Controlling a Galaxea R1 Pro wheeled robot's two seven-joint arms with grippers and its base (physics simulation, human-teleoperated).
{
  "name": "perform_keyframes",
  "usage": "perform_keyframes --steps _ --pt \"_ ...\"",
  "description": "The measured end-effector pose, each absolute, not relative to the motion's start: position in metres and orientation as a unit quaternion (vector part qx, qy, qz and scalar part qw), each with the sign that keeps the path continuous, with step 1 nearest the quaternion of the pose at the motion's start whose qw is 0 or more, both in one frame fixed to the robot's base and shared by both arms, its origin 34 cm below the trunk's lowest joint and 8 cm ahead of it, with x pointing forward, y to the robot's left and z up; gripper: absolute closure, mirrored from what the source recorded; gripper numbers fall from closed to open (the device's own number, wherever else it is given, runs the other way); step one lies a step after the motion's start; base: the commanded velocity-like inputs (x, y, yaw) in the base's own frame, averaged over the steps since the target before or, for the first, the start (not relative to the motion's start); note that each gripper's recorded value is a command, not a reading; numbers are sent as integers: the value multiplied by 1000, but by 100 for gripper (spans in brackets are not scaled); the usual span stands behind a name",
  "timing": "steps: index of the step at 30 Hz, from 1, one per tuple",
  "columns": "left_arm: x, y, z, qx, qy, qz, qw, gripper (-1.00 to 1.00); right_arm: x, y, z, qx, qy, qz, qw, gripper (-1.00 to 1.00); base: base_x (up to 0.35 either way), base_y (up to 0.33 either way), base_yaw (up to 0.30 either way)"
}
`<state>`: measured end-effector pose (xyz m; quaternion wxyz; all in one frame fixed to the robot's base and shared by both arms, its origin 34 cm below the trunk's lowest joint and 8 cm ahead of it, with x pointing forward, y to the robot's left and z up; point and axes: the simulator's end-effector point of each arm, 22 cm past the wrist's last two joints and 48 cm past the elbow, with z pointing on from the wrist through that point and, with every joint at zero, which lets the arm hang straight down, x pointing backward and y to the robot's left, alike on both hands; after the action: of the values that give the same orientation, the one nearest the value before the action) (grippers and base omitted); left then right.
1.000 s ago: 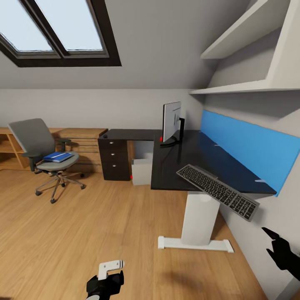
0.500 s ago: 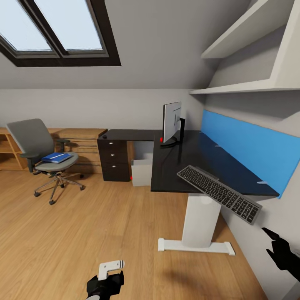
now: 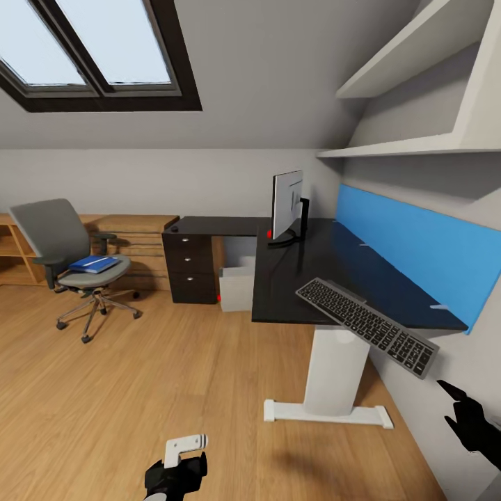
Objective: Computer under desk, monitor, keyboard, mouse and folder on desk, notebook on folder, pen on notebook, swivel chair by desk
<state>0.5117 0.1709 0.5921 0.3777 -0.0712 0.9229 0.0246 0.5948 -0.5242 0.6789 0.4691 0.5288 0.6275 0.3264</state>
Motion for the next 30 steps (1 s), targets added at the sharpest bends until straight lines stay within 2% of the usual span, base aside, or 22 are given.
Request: perform_keyframes --steps 6,17,30 --pt "511 171 592 -71 923 24 378 -100 595 -524 679 528 628 326 469 -100 129 0 0" --pt "512 171 592 -71 923 25 378 -100 595 -524 679 528 628 326 469 -100 238 0 0" --pt "511 169 592 -69 923 24 378 -100 595 -523 678 529 628 326 468 -100 22 0 0"
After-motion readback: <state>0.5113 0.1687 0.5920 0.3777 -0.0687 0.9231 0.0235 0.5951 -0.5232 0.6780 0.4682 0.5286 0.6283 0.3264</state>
